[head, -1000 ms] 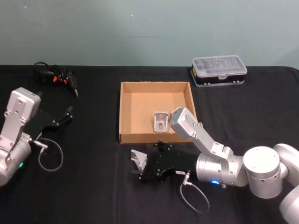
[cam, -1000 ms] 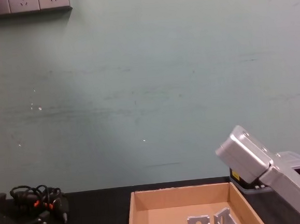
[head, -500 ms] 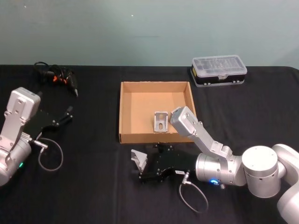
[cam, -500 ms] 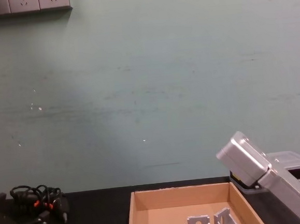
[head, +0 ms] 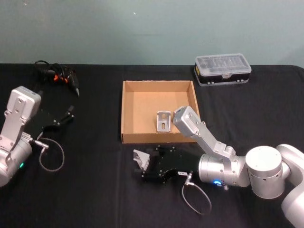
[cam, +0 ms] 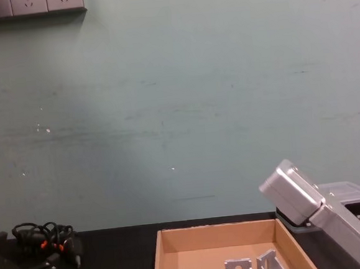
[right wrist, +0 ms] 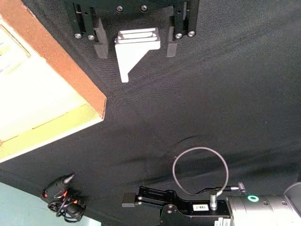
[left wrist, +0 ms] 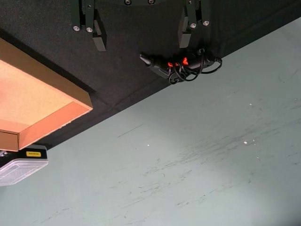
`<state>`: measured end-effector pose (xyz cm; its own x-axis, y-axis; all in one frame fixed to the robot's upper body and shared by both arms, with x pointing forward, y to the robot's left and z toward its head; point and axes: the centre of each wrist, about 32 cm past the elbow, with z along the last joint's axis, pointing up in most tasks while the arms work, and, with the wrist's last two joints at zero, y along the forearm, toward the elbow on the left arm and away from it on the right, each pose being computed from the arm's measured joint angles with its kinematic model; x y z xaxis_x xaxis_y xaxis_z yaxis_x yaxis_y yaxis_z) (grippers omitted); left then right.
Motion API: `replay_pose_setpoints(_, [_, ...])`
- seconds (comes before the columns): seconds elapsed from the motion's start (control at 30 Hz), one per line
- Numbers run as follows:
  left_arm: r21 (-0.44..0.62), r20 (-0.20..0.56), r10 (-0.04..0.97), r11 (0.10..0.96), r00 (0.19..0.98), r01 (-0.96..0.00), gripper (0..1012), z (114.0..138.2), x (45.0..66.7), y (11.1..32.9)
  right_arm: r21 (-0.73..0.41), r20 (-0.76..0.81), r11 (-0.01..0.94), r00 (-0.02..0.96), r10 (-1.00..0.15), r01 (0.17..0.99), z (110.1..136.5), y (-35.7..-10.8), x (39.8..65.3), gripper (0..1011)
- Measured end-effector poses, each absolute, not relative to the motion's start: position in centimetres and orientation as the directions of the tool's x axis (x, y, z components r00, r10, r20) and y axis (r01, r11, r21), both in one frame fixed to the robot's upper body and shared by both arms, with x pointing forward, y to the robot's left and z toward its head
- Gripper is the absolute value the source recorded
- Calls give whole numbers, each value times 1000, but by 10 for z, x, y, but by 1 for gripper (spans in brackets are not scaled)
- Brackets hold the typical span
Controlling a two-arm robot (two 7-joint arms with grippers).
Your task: Use one hand to pick up the angle iron from the table and place it into the box.
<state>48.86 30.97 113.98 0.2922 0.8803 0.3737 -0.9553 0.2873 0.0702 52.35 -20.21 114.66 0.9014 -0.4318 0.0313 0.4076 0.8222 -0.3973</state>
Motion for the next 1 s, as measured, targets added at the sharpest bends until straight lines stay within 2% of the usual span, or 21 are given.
replay_pose_setpoints(0.27, [70,374,880,287,292,-955,1000,1140,489,310,-399,31,822,902,-431,406,1146,-203,523,560])
replay_pose_setpoints(0.33, [70,374,880,287,292,-955,1000,1140,489,310,-398,32,822,901,-432,407,1146,-203,523,540])
replay_pose_setpoints(0.73, [70,374,880,287,292,-955,1000,1140,489,310,-391,38,825,902,-429,409,1150,-204,521,537])
replay_pose_setpoints(1.0, [70,374,880,287,292,-955,1000,1140,489,310,-344,89,825,891,-446,447,1175,-209,514,537])
